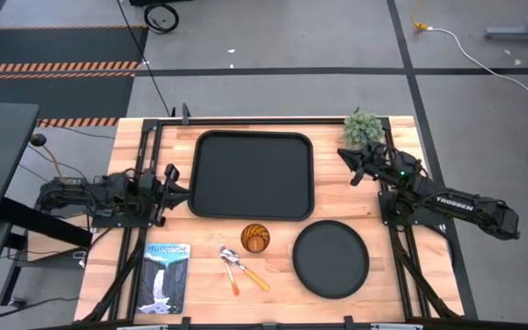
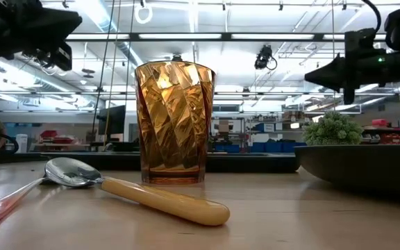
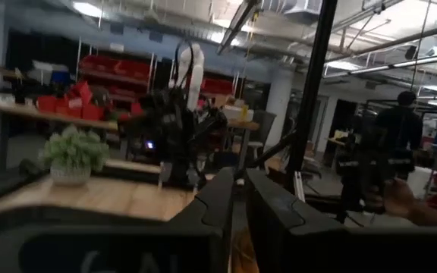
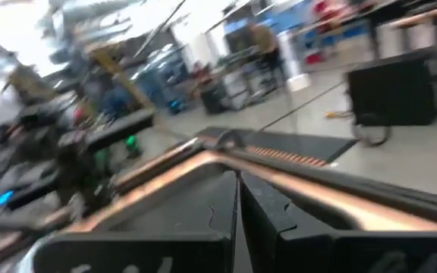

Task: Pick and place plate/cup/fork/spoon on tray
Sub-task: Put the yellow cup on the black serving tray

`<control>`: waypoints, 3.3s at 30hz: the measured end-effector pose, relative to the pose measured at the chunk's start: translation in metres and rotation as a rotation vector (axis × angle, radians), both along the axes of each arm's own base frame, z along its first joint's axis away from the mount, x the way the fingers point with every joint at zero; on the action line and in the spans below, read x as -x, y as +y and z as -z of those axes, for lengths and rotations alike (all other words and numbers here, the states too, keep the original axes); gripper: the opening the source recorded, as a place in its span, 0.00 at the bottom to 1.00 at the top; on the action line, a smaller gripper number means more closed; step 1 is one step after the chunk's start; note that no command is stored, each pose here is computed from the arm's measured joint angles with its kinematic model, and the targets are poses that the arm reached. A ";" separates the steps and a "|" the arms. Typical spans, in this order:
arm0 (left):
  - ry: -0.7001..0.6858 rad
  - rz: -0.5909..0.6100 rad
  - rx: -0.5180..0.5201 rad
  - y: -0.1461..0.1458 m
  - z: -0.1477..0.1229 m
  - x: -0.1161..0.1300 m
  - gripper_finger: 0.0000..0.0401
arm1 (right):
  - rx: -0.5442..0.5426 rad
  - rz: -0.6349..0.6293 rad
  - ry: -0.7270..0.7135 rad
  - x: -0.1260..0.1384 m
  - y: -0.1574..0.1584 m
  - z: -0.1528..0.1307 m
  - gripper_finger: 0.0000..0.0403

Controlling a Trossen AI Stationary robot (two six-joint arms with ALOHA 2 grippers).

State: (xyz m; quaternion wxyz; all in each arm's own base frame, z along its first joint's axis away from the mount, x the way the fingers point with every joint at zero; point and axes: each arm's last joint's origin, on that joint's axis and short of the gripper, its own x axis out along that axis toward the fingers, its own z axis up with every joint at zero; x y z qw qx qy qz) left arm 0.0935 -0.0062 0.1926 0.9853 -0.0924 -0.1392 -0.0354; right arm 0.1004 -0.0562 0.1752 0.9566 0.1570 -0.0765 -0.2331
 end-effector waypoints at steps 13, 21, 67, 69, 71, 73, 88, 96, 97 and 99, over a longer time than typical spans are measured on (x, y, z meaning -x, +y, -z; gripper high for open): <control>-0.119 -0.179 -0.152 0.004 -0.011 0.004 0.11 | 0.049 -0.296 -0.324 -0.001 0.016 -0.031 0.06; -0.142 -0.178 -0.170 0.003 -0.013 0.005 0.11 | 0.047 -0.234 -0.344 -0.013 0.014 -0.047 0.06; 0.023 -0.217 0.114 0.007 0.002 0.000 0.11 | 0.084 -0.498 0.522 -0.218 0.019 -0.077 0.16; 0.070 -0.220 0.106 0.007 0.007 -0.001 0.11 | 0.077 -0.505 0.576 -0.226 0.022 -0.078 0.20; 0.114 -0.218 0.107 0.007 0.011 -0.002 0.11 | 0.063 -0.519 0.624 -0.234 0.024 -0.079 0.23; 0.160 -0.215 0.122 0.007 0.016 -0.003 0.11 | 0.053 -0.530 0.669 -0.243 0.027 -0.080 0.26; 0.195 -0.194 0.225 0.006 0.020 -0.003 0.11 | 0.062 -0.619 0.828 -0.284 0.081 -0.079 0.28; 0.192 -0.196 0.226 0.006 0.019 -0.003 0.11 | 0.055 -0.600 0.981 -0.304 0.111 -0.079 0.31; 0.192 -0.196 0.226 0.006 0.019 -0.003 0.11 | 0.051 -0.599 0.999 -0.307 0.114 -0.078 0.32; 0.191 -0.196 0.226 0.006 0.019 -0.003 0.11 | 0.044 -0.597 1.026 -0.313 0.118 -0.079 0.34</control>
